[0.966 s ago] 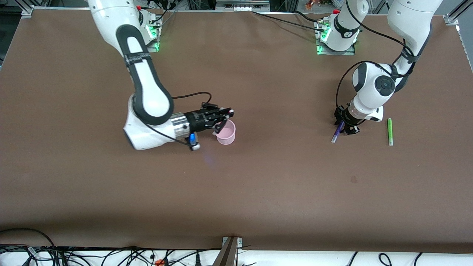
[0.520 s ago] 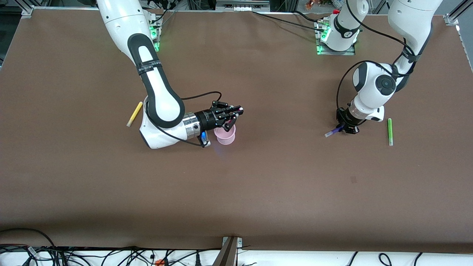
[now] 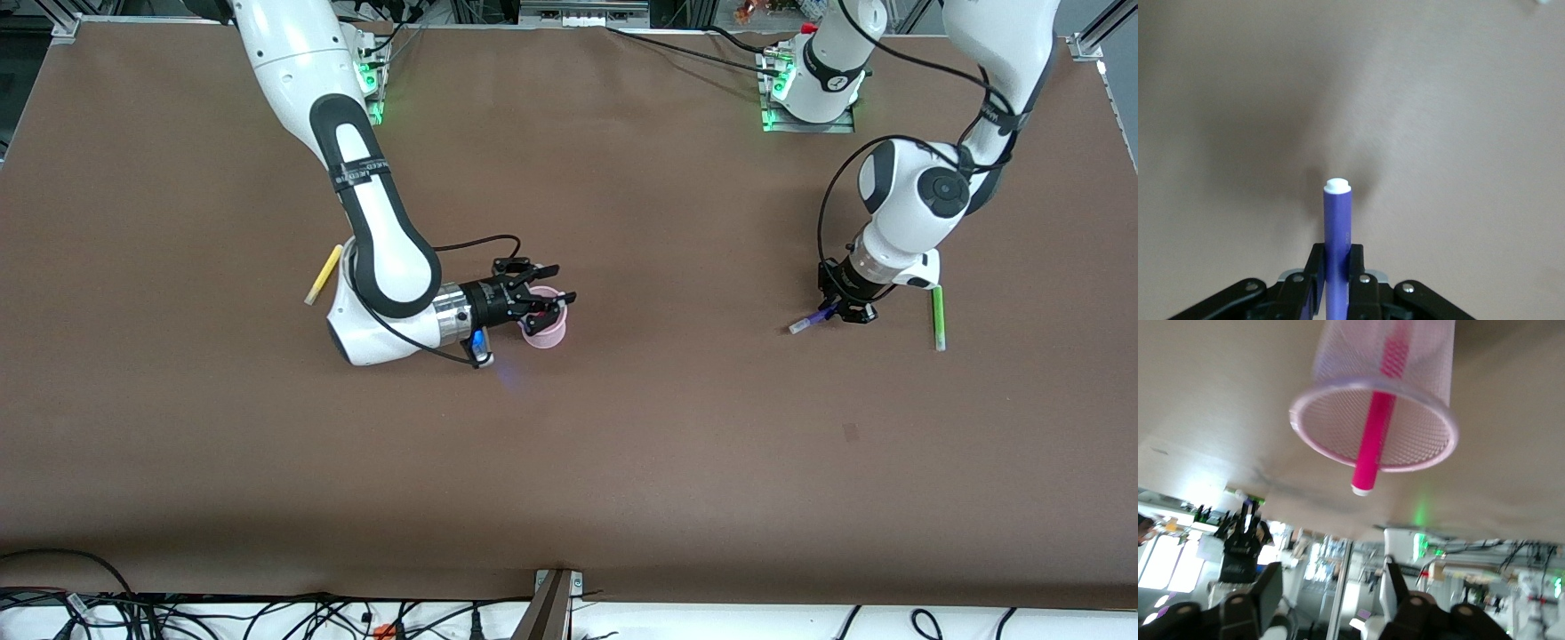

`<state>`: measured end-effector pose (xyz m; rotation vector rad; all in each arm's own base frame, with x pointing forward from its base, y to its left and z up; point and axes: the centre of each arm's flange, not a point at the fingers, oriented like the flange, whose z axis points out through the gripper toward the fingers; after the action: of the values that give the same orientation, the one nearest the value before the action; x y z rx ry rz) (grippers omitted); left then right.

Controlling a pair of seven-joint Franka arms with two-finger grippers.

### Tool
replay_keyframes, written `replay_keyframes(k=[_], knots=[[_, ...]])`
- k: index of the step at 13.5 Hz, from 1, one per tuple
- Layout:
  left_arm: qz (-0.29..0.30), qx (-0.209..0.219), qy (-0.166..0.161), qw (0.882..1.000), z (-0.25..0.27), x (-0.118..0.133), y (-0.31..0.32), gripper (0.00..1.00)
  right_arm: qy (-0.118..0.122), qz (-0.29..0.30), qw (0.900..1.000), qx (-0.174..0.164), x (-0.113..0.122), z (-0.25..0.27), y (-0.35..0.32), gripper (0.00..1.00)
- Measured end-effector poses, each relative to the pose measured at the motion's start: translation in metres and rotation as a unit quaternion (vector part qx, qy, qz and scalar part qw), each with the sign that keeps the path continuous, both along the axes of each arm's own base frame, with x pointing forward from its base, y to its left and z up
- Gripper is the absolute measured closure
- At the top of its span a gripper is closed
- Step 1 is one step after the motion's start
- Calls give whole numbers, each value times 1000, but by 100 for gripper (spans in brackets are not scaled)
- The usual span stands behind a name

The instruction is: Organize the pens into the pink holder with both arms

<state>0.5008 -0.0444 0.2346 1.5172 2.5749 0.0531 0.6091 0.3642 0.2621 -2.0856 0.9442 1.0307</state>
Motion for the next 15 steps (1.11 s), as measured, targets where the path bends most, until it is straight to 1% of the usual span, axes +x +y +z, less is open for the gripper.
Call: replay_keyframes(k=[1,2,3,5,6,7,8,9,10,11,12,13,15], knots=[[-8,1,-5,1000,15,2,-8,82,-41,23,999,-28,11,25,-6,16],[-16,3,-3,1000,29,4,-17,82,-83,45,994,-58,20,53,-12,4],[-29,5,3,1000,44,8,-28,82,-123,66,987,-80,26,79,-20,0],[-73,22,13,997,80,23,-61,82,-201,110,967,-109,37,118,-51,0],[-99,33,13,994,102,31,-82,82,-233,135,955,-126,42,133,-73,0],[-125,43,10,991,124,37,-108,82,-262,164,939,-149,46,149,-96,0],[-152,51,2,987,146,40,-135,82,-291,197,919,-177,47,167,-115,0],[-177,55,-10,983,167,39,-164,82,-318,231,897,-202,45,191,-131,0],[-198,54,-23,978,185,37,-190,82,-338,258,878,-219,39,218,-143,0],[-214,49,-38,975,201,35,-211,82,-351,276,865,-230,29,245,-156,0],[-230,46,-52,971,215,33,-230,82,-360,289,853,-242,17,271,-170,0],[-254,54,-67,963,224,30,-250,82,-367,302,842,-254,2,295,-187,0],[-311,77,-87,943,224,20,-297,82,-381,327,822,-269,-30,328,-216,0]])
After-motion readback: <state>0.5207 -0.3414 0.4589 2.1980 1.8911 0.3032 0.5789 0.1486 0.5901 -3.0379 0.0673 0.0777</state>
